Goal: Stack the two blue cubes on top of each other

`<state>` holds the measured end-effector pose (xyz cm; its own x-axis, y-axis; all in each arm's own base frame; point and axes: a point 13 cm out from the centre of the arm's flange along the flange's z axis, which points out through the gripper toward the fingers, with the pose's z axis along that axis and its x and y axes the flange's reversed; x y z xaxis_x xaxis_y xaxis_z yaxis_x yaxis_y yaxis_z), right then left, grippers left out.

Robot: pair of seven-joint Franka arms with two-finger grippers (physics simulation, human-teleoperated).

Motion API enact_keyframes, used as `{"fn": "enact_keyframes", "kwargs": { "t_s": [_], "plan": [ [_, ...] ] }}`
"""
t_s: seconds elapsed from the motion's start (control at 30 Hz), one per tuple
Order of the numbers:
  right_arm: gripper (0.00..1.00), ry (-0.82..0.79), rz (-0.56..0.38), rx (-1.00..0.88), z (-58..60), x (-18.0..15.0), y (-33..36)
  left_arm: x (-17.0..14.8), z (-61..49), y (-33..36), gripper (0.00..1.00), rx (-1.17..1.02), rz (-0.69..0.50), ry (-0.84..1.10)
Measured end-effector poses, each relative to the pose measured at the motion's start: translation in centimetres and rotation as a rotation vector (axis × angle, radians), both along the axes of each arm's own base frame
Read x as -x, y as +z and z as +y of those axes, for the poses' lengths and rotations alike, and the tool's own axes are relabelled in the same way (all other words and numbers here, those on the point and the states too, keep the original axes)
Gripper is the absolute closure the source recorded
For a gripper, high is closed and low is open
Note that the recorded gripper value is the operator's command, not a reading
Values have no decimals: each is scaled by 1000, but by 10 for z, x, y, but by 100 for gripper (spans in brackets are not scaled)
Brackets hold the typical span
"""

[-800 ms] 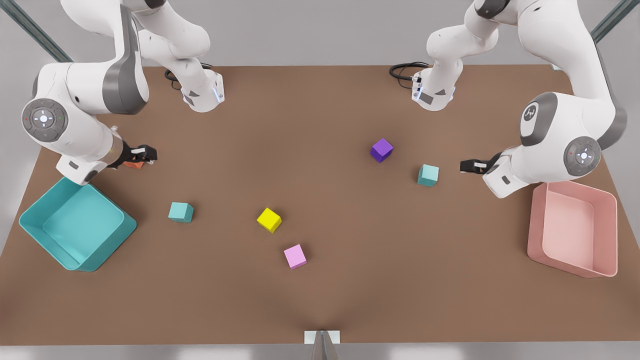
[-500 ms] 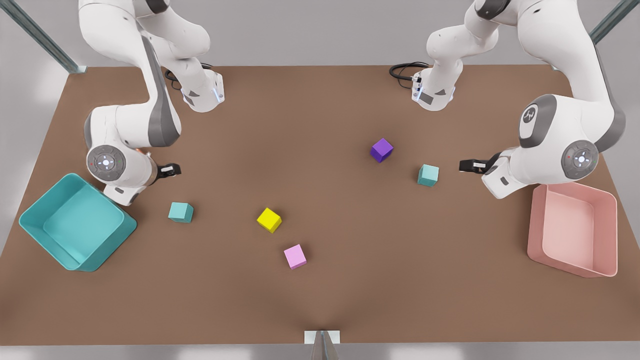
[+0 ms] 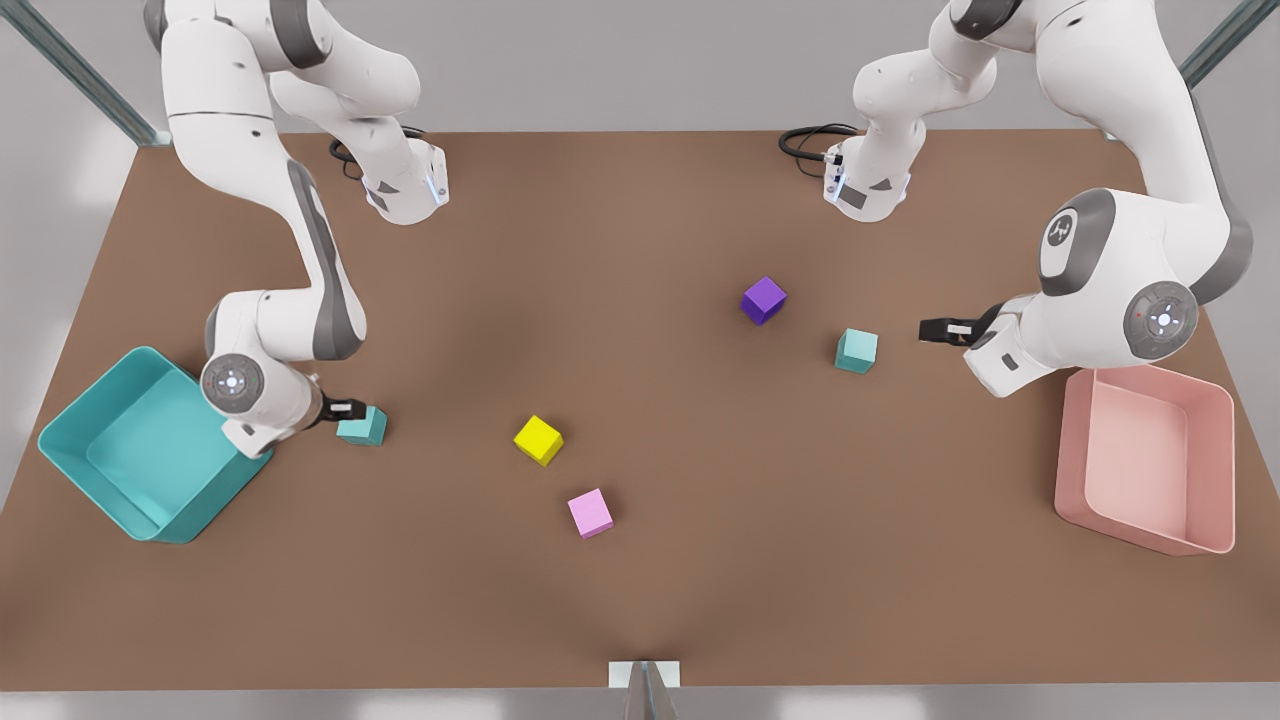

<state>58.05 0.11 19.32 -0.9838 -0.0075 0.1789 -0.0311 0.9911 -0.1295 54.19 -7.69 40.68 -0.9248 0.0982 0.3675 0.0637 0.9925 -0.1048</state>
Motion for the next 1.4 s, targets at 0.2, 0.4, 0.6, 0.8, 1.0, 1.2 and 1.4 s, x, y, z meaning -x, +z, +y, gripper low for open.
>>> {"fn": "enact_keyframes", "kwargs": {
  "t_s": [0.2, 0.4, 0.6, 0.8, 1.0, 1.2, 1.4],
  "plan": [
    [0, -71, -54, -5, -7, 5, -45, 2, 0, 2, 0, -2, 3, 0],
    [0, -181, -42, -42, -6, 9, -84, 3, 5, 0, 0, -4, 14, 9],
    [0, -240, -27, -53, -3, 17, -100, 7, 4, 1, 0, -6, 30, 6],
    [0, -238, 15, -47, 0, 25, -112, 9, 6, 0, 0, -9, 40, 8],
    [0, -198, 61, -47, -2, 33, -125, 11, 9, 0, 0, -9, 46, 13],
    [0, -167, 98, -50, -3, 34, -147, 11, 12, -1, 0, -9, 49, 18],
    [35, -145, 101, -61, -4, 29, -145, 11, 12, 0, 0, -11, 49, 18]
  ]
}}
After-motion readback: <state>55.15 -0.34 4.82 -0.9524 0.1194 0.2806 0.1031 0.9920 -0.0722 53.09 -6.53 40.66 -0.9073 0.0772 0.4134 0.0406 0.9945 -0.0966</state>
